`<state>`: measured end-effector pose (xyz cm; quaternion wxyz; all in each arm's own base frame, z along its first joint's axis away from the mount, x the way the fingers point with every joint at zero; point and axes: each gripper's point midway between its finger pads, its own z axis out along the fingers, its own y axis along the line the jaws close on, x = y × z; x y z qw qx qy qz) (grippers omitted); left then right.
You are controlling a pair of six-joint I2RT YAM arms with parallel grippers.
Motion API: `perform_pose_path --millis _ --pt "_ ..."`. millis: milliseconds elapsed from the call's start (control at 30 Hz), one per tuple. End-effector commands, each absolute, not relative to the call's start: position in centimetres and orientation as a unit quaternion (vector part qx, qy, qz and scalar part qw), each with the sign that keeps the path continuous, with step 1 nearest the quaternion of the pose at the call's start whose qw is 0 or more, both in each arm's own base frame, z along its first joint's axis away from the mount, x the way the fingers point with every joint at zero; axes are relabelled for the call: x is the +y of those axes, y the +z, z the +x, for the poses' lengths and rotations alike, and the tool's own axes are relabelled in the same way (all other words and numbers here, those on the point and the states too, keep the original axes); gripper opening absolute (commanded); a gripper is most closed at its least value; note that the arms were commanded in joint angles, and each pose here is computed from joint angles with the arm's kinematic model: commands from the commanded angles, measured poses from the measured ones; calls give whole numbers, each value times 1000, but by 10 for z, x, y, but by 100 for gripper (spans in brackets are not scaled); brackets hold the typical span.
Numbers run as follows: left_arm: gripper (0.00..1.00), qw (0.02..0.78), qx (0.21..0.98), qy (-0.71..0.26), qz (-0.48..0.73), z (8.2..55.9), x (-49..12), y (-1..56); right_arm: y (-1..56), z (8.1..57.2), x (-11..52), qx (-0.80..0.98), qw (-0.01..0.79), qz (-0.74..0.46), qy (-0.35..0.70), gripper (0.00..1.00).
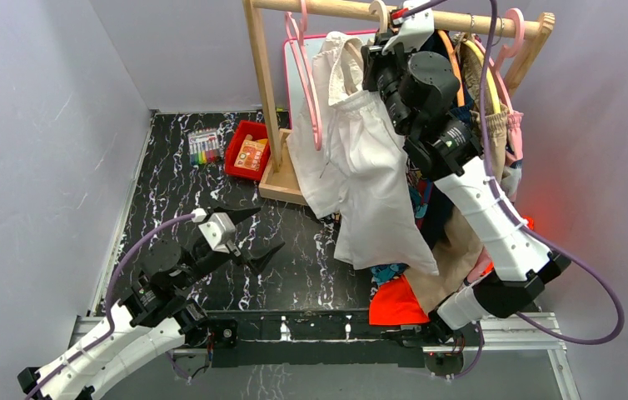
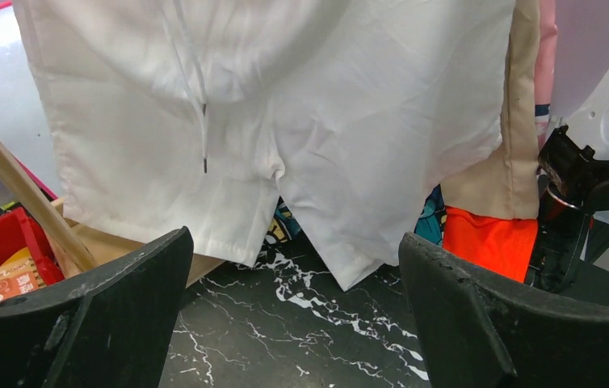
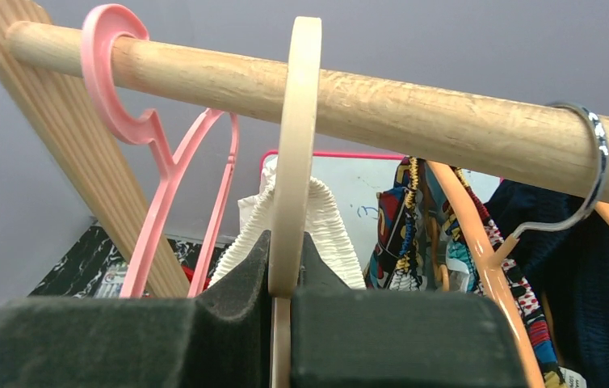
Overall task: Place the shorts on the hanger
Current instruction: Place the hanger at the clothesline.
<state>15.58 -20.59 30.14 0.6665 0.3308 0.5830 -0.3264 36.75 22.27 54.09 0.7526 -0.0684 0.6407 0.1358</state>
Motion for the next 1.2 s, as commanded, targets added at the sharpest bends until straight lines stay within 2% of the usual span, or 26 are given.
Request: perform_pose_path --millis 0,267,533,833,867,900,1000,1067,1167 --pt "98 683 570 -330 315 159 -205 307 602 365 203 572 802 -13 169 0" --pt "98 679 578 -333 307 161 -207 291 606 388 200 567 808 2 162 0" --pt "98 672 585 -333 309 161 -207 283 579 413 204 596 785 4 169 0" --pt "99 666 587 -337 314 160 -210 280 556 408 233 616 754 -47 226 0" --pt "98 666 588 -337 313 161 -210 280 557 404 235 613 753 -51 234 8" --pt "98 665 589 -337 312 161 -210 279 558 398 235 611 751 -54 242 24" --pt "99 666 590 -337 308 161 -209 280 557 390 233 614 746 -57 250 48" --pt "99 665 592 -337 306 162 -209 280 559 383 229 614 746 -56 253 58" --pt "98 667 595 -334 300 164 -208 281 563 369 221 610 747 -51 259 68"
